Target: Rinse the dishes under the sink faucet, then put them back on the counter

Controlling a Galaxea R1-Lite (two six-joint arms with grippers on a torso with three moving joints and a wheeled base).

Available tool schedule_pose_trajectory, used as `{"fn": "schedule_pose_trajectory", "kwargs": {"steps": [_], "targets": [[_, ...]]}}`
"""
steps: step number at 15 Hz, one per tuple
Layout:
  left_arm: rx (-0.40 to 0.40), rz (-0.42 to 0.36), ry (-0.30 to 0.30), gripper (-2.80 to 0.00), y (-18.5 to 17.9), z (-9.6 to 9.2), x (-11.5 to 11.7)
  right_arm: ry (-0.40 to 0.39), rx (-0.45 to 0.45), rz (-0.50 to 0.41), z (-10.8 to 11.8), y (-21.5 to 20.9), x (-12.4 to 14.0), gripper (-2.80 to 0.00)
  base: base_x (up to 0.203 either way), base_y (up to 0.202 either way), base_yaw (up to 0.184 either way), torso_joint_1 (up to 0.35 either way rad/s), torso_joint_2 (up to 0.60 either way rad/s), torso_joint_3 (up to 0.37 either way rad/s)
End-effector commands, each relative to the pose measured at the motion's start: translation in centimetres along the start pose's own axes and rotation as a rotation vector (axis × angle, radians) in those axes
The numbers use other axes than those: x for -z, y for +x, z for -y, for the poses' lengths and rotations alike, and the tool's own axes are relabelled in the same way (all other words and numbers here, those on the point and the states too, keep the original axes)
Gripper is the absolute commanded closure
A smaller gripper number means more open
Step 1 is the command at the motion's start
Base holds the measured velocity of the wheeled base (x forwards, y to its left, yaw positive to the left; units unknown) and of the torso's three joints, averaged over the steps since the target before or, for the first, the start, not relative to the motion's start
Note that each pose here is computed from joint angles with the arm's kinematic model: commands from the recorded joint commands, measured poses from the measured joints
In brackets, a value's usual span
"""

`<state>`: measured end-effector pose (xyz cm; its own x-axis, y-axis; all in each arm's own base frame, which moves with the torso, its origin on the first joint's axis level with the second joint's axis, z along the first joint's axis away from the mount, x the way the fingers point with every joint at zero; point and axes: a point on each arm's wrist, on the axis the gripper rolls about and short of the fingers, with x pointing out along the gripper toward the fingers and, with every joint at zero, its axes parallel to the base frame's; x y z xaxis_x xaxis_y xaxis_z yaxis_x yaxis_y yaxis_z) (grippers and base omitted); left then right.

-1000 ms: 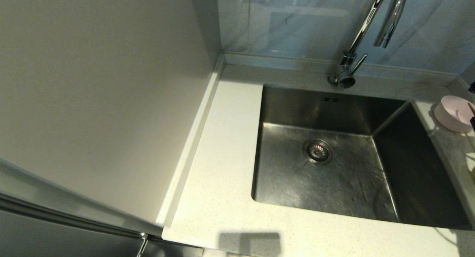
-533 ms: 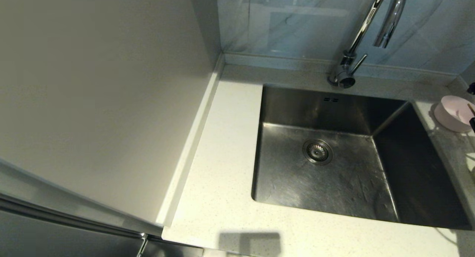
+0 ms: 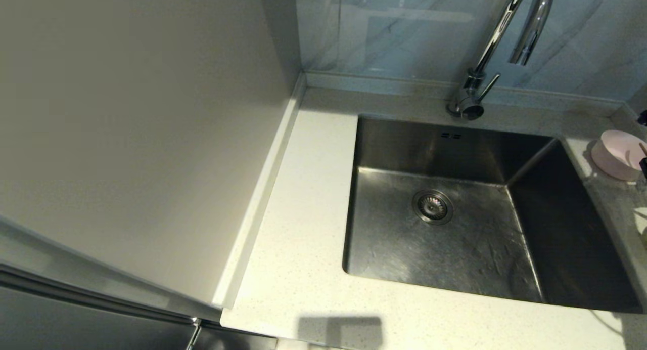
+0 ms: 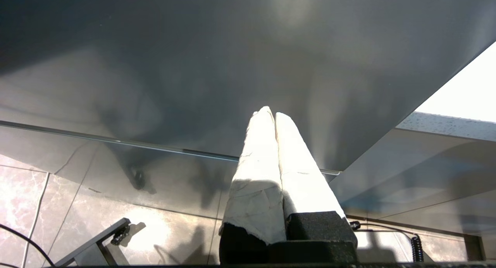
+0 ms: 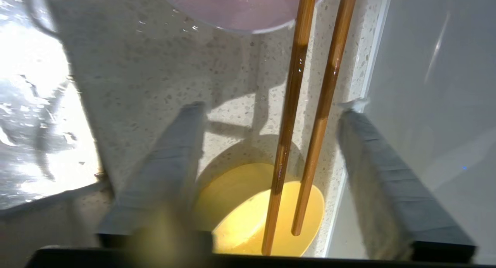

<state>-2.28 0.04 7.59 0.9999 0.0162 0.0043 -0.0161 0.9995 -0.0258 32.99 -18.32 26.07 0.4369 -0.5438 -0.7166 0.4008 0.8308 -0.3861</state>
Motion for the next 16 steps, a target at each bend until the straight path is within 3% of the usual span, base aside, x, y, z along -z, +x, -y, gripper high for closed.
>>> {"fn": "schedule_pose_trajectory", "kwargs": {"steps": [1,5,6,9,11,15,16], "targets": [[-0.001,0.003,0.000,0.00,0.0,0.0,0.0,0.006,-0.020,0.032,0.3,-1.3,0.0,-2.80,0.000,0.000,0.000,0.000,0.00,0.000],[-0.001,0.003,0.000,0.00,0.0,0.0,0.0,0.045,-0.099,0.164,1.2,-6.4,0.2,-2.80,0.000,0.000,0.000,0.000,0.00,0.000],[-0.001,0.003,0.000,0.00,0.0,0.0,0.0,0.058,-0.114,0.199,1.4,-7.7,0.3,0.00,0.000,0.000,0.000,0.000,0.00,0.000],[-0.001,0.003,0.000,0.00,0.0,0.0,0.0,0.080,-0.122,0.341,1.2,-10.4,-0.4,0.00,0.000,0.000,0.000,0.000,0.00,0.000],[-0.001,0.003,0.000,0.00,0.0,0.0,0.0,0.141,-0.123,0.458,0.9,-11.8,-1.2,0.00,0.000,0.000,0.000,0.000,0.00,0.000],[-0.001,0.003,0.000,0.00,0.0,0.0,0.0,0.235,-0.106,0.804,0.7,-15.8,-2.4,0.00,0.000,0.000,0.000,0.000,0.00,0.000],[-0.001,0.003,0.000,0.00,0.0,0.0,0.0,0.244,-0.108,0.852,0.5,-16.6,-1.8,0.00,0.000,0.000,0.000,0.000,0.00,0.000]]}}
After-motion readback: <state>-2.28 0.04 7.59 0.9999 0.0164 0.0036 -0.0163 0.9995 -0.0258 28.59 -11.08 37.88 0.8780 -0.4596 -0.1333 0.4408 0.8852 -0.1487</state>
